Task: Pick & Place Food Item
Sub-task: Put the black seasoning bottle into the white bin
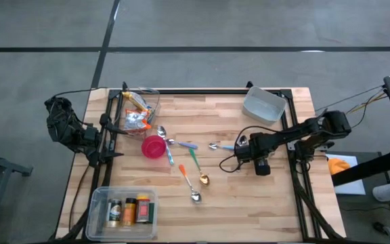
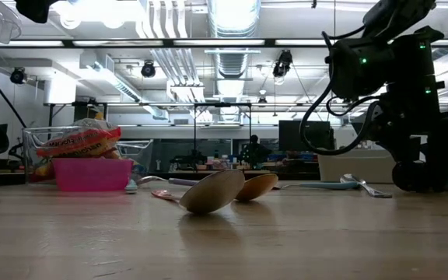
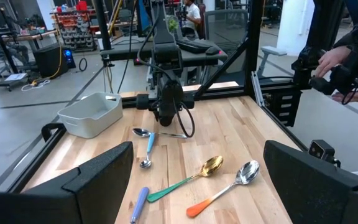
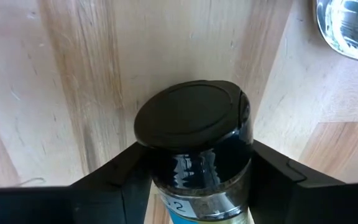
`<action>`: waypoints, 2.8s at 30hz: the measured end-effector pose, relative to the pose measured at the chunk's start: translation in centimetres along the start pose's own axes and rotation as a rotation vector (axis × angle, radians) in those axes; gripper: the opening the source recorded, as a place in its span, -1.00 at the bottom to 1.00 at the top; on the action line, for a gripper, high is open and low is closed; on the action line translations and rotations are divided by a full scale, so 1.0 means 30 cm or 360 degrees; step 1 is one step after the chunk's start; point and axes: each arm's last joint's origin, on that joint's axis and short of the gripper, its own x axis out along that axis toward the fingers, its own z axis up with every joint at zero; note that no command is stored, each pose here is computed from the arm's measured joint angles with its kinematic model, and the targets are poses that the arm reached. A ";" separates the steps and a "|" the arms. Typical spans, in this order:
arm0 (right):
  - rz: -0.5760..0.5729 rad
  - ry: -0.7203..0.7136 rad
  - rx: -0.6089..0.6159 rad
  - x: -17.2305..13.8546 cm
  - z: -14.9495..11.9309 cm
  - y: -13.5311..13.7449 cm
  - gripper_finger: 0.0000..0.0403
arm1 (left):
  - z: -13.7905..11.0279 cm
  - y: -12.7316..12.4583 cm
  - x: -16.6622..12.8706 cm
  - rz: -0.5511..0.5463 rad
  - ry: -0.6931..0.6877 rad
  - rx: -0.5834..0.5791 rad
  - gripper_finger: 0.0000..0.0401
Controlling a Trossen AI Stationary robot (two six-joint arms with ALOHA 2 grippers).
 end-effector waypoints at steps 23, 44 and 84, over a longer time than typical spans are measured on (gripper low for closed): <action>0.0049 -0.0025 0.0112 -0.017 -0.002 0.000 -0.07 | 0.000 0.000 0.000 0.0000 0.0000 0.0000 0.82; 0.0682 -0.1670 0.0871 -0.479 -0.069 -0.057 -0.07 | 0.000 0.000 0.000 0.0001 0.0000 0.0000 0.82; 0.0591 -0.2469 0.0254 -0.388 0.941 0.044 -0.07 | 0.000 0.000 0.000 0.0000 0.0000 0.0000 0.82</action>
